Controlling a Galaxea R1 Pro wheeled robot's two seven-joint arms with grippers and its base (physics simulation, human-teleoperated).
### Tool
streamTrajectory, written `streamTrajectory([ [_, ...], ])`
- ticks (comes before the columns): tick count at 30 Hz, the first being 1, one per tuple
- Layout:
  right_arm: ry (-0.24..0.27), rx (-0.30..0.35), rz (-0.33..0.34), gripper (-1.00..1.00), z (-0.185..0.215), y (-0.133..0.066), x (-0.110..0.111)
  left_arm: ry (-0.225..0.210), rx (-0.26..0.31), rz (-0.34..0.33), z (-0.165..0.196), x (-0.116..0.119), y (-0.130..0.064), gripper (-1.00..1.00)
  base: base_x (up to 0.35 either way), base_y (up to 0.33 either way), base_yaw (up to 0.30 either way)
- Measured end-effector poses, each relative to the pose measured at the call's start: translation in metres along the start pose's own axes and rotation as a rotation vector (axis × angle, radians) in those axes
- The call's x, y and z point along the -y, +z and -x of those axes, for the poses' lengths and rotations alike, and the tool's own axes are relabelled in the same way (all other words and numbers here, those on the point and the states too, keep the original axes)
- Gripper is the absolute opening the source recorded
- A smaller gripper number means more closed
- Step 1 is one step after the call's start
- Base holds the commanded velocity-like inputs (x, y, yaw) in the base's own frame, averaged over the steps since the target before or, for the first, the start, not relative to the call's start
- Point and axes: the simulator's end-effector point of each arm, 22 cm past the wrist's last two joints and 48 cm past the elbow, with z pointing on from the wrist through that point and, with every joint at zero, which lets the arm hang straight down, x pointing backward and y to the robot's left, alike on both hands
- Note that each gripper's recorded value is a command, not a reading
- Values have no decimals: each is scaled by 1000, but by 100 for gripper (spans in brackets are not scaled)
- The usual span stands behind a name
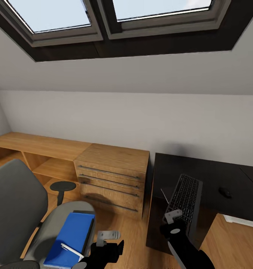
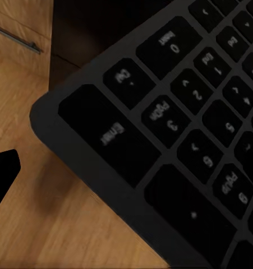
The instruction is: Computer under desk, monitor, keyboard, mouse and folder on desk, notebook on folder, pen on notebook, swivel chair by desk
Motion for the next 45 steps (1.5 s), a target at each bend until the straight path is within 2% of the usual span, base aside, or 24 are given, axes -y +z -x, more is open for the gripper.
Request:
streamTrajectory([
  [16,0,1,0,100,0,0,0,0,0,0,0,0,0,100,-26,0,0],
  [22,7,21,-1,100,8,-2,2,-1,-1,0,0,0,0,100,0,0,0],
  [23,21,63,-2,100,27,-8,4,-2,-1,0,0,0,0,100,0,0,0],
  [27,45,132,-2,100,56,-19,9,-2,-1,2,0,-1,0,100,0,0,0],
  [29,67,187,1,100,78,-30,14,-2,-2,5,-1,-2,0,100,0,0,0],
  [34,91,236,22,100,84,-50,8,-4,-4,9,-2,-4,1,100,0,0,0],
  [37,115,284,44,100,88,-74,2,-4,-18,16,-8,-8,3,100,0,0,0],
  [45,154,342,57,100,91,-100,3,-10,-37,37,-17,-18,7,100,0,0,0],
])
